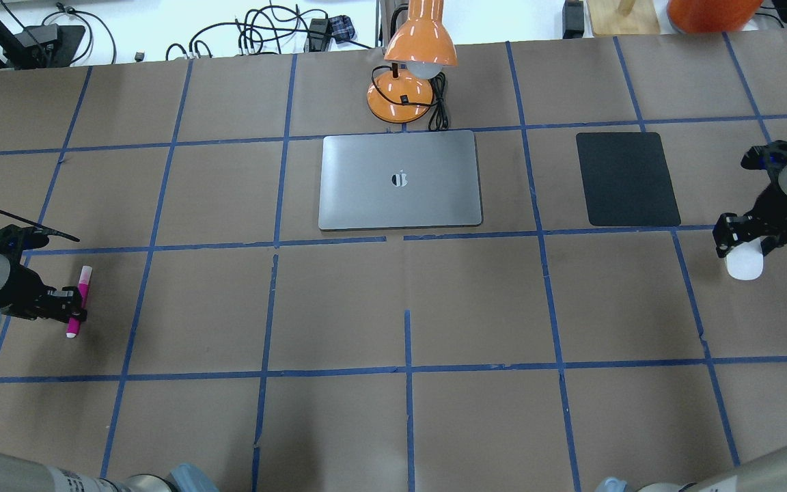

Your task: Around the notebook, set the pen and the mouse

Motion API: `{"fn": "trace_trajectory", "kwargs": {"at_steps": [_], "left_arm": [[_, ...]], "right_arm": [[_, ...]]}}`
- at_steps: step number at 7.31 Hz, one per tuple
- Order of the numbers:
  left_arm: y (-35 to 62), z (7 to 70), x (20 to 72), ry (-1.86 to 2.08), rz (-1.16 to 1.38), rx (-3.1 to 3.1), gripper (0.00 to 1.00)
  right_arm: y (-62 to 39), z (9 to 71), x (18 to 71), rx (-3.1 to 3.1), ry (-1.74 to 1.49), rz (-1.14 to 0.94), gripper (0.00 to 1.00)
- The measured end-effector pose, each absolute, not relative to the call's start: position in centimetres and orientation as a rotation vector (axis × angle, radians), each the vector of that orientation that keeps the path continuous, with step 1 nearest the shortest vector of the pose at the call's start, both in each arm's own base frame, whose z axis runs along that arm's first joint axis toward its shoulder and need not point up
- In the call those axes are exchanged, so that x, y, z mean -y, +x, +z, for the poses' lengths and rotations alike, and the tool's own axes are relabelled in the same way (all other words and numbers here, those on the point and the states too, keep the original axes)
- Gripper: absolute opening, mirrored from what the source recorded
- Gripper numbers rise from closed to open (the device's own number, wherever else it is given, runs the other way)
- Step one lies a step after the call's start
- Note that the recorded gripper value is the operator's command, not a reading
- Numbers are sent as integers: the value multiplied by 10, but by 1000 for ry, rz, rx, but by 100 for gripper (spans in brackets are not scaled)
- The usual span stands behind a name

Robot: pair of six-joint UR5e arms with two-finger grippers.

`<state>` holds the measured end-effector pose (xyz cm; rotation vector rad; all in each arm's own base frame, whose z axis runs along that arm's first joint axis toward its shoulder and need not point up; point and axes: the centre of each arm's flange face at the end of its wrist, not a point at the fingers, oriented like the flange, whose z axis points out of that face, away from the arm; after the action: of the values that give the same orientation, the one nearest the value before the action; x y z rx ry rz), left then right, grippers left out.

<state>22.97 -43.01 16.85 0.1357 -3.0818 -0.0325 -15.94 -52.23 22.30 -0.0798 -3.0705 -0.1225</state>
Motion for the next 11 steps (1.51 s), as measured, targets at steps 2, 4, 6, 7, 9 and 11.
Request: {"fn": "trace_trajectory", "kwargs": {"at_steps": [2,4,6,7,9,11], "left_arm": [[231,175,433,125,-17,3093,0],[217,198,445,63,-12,3105,0],[145,234,478,-88,-24,3099,0],[89,250,499,-156,-11,3104,0],[10,268,524,-50,6,3116,0],[-16,264,525,204,-22,3097,0]], "right_arm": [[-87,242,594,3073,-5,-64,0],[-35,228,658,3092,55,-37,0],[-17,209,680,3100,90,-58,1],[-16,196,684,3102,95,-77,29],[-21,184,683,3103,80,-111,100],[-28,184,682,3101,61,-123,100]]}}
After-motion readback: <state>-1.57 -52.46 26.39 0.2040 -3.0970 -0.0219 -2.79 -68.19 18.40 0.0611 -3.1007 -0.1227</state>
